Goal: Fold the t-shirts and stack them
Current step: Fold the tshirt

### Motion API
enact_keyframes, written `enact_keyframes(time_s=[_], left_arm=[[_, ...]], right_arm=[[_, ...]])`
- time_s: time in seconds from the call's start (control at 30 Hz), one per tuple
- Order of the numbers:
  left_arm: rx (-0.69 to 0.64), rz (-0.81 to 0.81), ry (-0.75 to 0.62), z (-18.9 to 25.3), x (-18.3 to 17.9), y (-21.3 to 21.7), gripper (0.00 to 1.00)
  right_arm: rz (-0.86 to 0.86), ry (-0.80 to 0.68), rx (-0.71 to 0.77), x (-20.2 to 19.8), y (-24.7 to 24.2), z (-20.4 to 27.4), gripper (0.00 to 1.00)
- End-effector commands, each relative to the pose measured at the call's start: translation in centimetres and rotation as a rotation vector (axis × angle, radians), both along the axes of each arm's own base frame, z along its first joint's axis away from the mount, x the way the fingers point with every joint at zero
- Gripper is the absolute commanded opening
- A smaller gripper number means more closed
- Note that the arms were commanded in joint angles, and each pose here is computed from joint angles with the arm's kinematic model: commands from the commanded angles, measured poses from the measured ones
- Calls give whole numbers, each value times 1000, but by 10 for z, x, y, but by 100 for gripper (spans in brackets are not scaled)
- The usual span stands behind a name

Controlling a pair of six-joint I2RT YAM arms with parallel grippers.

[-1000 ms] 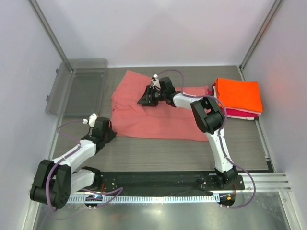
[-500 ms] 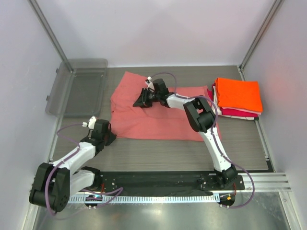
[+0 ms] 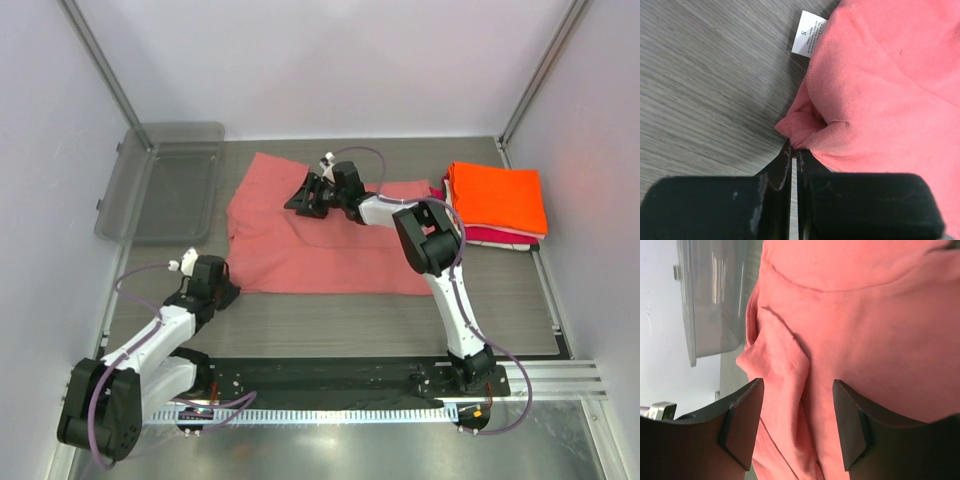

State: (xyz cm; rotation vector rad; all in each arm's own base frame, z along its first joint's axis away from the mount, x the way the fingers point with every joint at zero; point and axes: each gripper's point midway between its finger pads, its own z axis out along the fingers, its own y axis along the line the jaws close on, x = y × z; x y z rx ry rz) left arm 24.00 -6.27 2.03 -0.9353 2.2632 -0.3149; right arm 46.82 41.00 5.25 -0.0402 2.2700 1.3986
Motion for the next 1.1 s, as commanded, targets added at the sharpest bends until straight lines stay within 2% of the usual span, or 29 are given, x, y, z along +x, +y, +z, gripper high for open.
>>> enact_keyframes(time_s=[0.0, 0.07, 0.1, 0.13, 0.17, 0.2, 0.23, 0.27, 0.3, 0.33, 0.37, 0.4, 0.43, 0.5, 0.57, 0.67, 0.7, 0.73, 0.77, 0.83, 1.0, 1.07], left_arm=[[26, 20, 13, -3, -6, 8, 0], [22, 7, 11, -2, -6, 6, 0], [19, -4, 10, -1, -6, 4, 3], [14, -20, 10, 0, -6, 2, 14], [12, -33, -3, 5, -4, 0, 19], [10, -35, -10, 7, -4, 0, 28], [8, -36, -13, 8, -5, 0, 34], [-7, -41, -41, 15, -4, -2, 39], [-12, -44, -49, 18, -5, -3, 45], [-22, -46, -51, 19, -7, -3, 47], [-39, -49, -67, 25, -10, -5, 51], [-56, -46, -88, 30, -9, -7, 51], [-70, -45, -91, 31, -12, -8, 51], [-125, -27, -117, 36, -15, -12, 50], [-168, -1, -123, 34, -18, -15, 51], [-229, 45, -153, 31, -17, -17, 52], [-238, 53, -171, 32, -15, -18, 56], [-250, 77, -177, 28, -16, -17, 57], [-253, 84, -186, 29, -14, -17, 59], [-240, 100, -198, 28, -12, -15, 59], [-204, 139, -220, 25, -2, -9, 59], [-208, 165, -209, 15, -2, -7, 56]], right_arm=[[-45, -169, 50, 10, -8, 66, 64], [-48, -197, 57, 4, -16, 85, 65], [-49, -172, 37, -6, -24, 75, 65], [-60, -180, 26, -11, -32, 79, 65], [-76, -223, 16, -19, -42, 105, 65], [-125, -204, -47, -29, -60, 88, 65], [-146, -218, -77, -36, -70, 92, 65], [-180, -258, -118, -49, -88, 117, 65], [-219, -215, -195, -64, -108, 96, 65], [-323, -215, -279, -64, -133, 91, 65], [-424, -191, -351, -83, -167, 89, 65], [-433, -167, -353, -98, -176, 88, 64], [-545, -166, -406, -101, -202, 86, 62], [-668, -85, -454, -134, -240, 75, 57], [-776, -29, -526, -156, -273, 59, 56], [-923, 29, -509, -190, -306, 50, 56], [-956, 64, -505, -202, -314, 38, 57], [-1000, 46, -460, -207, -321, 47, 58], [-1032, 65, -484, -218, -331, 36, 61], [-1089, 62, -444, -225, -341, 40, 68], [-1158, 84, -484, -238, -359, 27, 68], [-1177, 116, -494, -243, -362, 18, 68]])
